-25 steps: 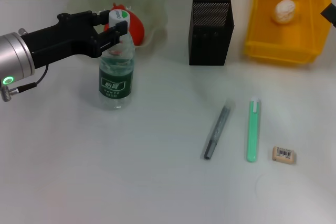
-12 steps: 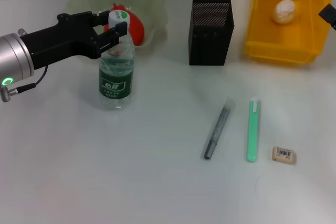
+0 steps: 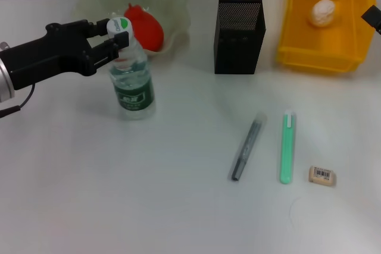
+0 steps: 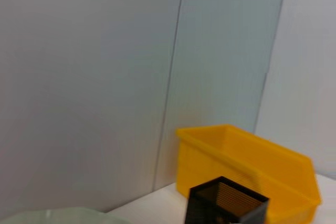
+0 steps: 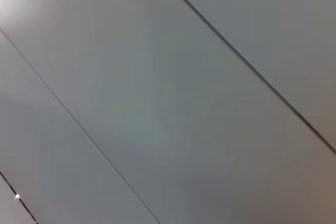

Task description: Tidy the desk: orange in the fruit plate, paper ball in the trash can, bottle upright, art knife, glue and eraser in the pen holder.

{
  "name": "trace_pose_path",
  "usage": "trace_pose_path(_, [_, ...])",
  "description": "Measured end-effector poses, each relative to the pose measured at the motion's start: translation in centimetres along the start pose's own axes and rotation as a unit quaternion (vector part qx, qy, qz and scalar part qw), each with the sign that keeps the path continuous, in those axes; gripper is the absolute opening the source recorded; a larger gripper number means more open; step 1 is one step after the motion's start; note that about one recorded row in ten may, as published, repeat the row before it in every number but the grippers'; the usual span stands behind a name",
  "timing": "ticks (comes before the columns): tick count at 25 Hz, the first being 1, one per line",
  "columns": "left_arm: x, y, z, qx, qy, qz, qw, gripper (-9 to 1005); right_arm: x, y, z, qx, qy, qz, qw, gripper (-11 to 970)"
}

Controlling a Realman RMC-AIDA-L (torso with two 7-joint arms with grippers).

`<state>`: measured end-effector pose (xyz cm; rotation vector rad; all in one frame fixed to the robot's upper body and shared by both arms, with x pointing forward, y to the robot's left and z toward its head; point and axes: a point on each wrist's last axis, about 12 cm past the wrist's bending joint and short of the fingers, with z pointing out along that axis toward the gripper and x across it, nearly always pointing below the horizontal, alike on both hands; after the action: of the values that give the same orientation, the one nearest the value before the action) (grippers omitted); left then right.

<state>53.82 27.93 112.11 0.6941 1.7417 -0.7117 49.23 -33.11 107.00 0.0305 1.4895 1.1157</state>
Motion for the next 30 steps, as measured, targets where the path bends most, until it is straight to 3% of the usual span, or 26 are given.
trace_pose_path(16, [0.3, -0.4, -0.7, 0.004, -0.009, -0.006, 1.000, 417, -0.1, 0.0, 0.4, -0.003, 0.002, 0.000, 1.000, 677])
trace_pose_path(19, [-0.3, -0.6, -0.7, 0.013, -0.022, -0.003, 1.000, 590, 0.0, 0.0, 0.2, -0.001, 0.002, 0.001, 1.000, 675])
trace_pose_path(24, [-2.0, -1.0, -1.2, 0.036, -0.063, 0.002, 0.997, 762, -0.7, 0.6, 0.2, -0.030, 0.008, -0.019, 0.999, 672])
trace_pose_path(30, [-3.1, -1.2, -2.0, 0.046, -0.105, -0.002, 0.993, 752, -4.5, 2.7, 0.8, -0.107, 0.080, -0.020, 0.991, 668])
